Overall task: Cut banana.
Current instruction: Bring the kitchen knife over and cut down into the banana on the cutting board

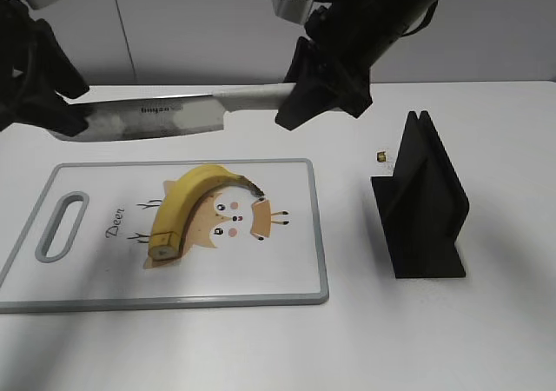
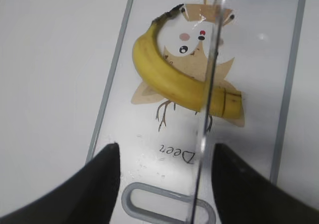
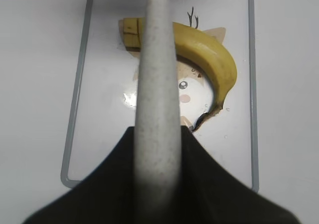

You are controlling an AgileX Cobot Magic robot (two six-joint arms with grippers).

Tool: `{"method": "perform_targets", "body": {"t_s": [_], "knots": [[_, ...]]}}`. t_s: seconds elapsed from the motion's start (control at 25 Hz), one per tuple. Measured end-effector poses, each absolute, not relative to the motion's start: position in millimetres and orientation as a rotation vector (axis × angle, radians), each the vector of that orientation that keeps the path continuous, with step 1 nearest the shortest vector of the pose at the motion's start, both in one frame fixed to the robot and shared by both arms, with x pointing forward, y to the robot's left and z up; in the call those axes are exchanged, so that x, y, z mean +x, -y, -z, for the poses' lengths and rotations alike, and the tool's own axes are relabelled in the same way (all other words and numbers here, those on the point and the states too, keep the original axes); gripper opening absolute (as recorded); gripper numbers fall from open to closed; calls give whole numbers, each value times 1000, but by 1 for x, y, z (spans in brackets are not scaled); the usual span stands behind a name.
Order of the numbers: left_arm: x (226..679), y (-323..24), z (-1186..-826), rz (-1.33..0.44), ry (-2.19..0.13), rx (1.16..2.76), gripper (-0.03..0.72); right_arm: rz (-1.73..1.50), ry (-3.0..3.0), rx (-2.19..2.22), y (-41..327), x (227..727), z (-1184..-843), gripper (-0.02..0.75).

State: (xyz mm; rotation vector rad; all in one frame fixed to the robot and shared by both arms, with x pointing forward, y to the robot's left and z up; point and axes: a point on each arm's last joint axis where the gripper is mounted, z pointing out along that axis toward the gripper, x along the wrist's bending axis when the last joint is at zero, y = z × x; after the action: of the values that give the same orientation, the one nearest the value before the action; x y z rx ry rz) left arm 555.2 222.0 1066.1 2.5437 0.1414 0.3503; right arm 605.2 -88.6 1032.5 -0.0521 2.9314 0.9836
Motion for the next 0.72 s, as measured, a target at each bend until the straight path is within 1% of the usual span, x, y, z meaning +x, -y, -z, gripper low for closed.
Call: {"method": "perform_targets", "body": {"t_s": [0.08,0.24,0.32,0.64,0.72], "knots": [[555,-223,-1065,-352,-134,2558,551,-983,-2926,-49,89,606,-1033,162],[555,-224,-1065,-354,-129,2567,464,-1001,-2922,-41,88,606,-1033,162],[555,-224,-1065,-354,-129,2568,435,-1005,-2921,-39,88,606,-1033,162],[558,-223,-1057,-314,-137,2571,410,-1008,-2921,-39,87,606,-1033,162],[559,-223,-1057,-320,-141,2567,391,-1011,-2920,-38,87,606,-1034,162]]}}
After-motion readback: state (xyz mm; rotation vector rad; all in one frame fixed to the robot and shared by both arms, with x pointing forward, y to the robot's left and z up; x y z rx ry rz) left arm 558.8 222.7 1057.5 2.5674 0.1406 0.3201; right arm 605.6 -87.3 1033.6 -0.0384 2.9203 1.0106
